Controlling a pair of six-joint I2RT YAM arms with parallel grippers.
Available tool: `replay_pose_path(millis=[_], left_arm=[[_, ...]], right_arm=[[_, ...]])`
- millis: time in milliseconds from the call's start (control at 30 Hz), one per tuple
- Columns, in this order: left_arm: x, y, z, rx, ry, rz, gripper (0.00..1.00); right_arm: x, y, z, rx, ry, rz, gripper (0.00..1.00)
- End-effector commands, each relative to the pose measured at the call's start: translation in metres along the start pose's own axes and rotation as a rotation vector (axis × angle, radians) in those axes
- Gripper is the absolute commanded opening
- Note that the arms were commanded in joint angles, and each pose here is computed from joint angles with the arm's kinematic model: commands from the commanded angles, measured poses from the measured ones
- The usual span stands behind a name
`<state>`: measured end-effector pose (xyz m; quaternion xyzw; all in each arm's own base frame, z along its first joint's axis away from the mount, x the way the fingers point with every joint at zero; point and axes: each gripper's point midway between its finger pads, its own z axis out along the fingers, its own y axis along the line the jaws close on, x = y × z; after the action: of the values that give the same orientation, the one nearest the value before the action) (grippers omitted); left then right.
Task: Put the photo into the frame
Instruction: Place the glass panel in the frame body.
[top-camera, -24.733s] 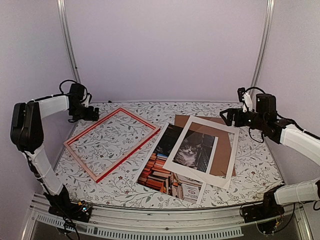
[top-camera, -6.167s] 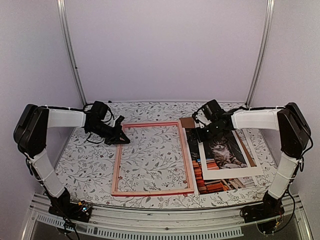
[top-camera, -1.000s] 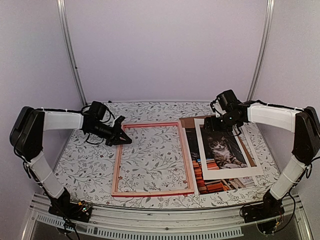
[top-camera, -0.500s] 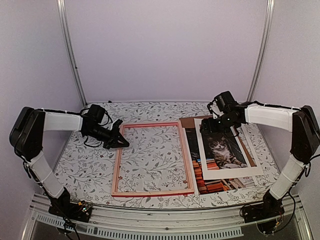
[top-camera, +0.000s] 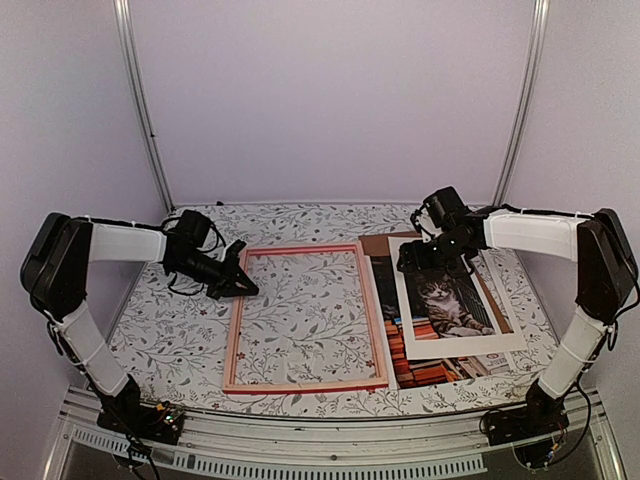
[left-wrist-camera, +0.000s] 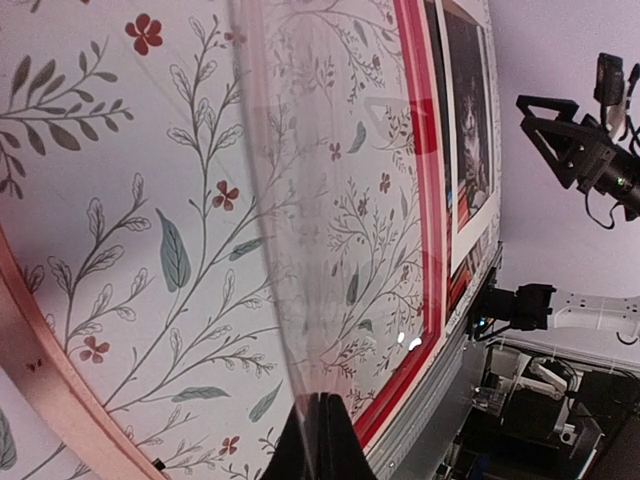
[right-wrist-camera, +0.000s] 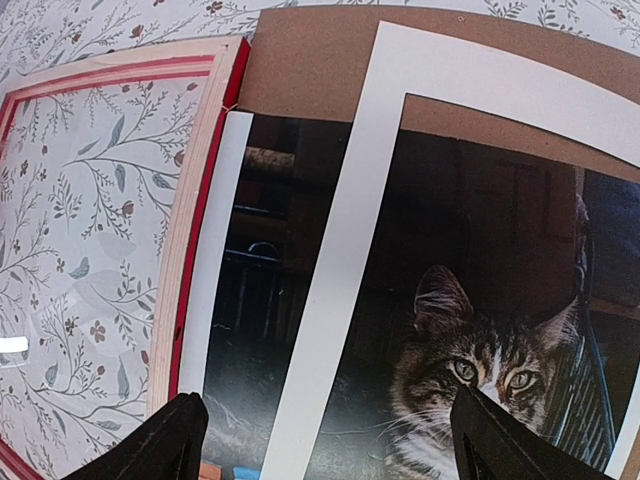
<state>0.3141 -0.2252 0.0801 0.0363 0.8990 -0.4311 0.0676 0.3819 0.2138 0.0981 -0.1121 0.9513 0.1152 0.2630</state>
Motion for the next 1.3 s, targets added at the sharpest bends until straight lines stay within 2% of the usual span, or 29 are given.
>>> replay_pose_path(millis=[0, 1267], left_arm=[[-0.002, 0.003, 0.000, 0.001, 0.005, 0.016, 0.00], [-0.002, 0.015, 0.004, -0.034, 0.025, 0.019, 0.00]], right_arm=[[-0.003, 0.005, 0.004, -0.009, -0.005, -0.016, 0.88], [-0.001, 0.007, 0.006, -0.006, 0.003, -0.020, 0.88]])
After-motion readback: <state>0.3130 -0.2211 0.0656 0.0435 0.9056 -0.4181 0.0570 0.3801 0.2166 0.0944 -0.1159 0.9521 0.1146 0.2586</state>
